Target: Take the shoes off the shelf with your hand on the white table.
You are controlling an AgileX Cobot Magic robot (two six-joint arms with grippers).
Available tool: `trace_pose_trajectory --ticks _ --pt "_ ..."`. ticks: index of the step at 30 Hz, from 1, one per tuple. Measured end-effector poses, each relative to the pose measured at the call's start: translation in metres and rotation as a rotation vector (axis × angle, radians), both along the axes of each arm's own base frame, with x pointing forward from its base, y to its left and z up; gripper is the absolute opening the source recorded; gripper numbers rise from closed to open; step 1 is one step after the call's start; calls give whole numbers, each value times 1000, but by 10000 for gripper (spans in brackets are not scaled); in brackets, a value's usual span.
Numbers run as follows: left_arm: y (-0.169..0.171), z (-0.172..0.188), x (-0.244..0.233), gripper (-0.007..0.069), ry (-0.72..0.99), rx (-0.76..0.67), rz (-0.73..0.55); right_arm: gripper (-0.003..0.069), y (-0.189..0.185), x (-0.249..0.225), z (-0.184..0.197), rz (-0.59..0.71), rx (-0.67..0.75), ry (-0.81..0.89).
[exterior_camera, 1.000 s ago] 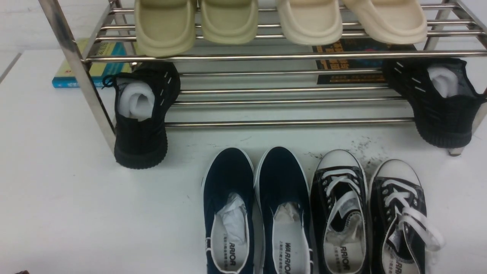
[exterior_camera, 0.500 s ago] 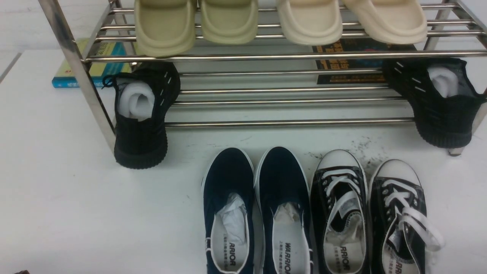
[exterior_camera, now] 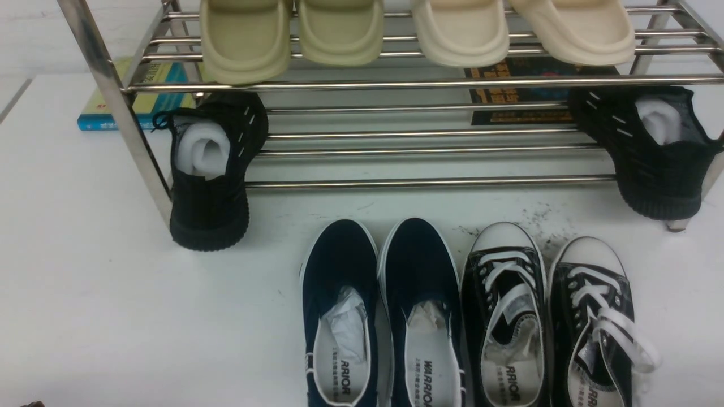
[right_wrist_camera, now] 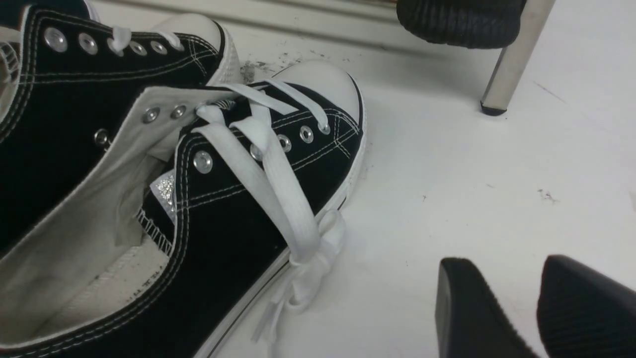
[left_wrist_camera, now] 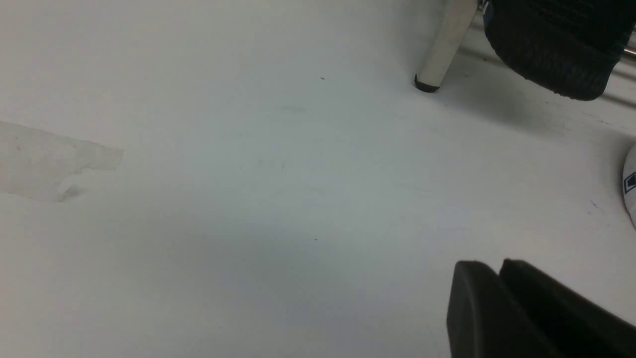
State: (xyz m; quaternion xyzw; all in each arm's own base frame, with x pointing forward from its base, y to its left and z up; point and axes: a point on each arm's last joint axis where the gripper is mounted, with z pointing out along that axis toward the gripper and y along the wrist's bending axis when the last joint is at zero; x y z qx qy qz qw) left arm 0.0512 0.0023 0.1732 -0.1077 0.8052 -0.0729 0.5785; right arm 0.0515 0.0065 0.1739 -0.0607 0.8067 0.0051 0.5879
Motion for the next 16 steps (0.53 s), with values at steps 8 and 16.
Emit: trace_pose_trajectory --ticks 8,16 --pt "0 0 0 97 1 0 0 240 0 0 0 0 0 0" --pt "0 0 0 102 1 0 0 240 0 0 0 0 0 0"
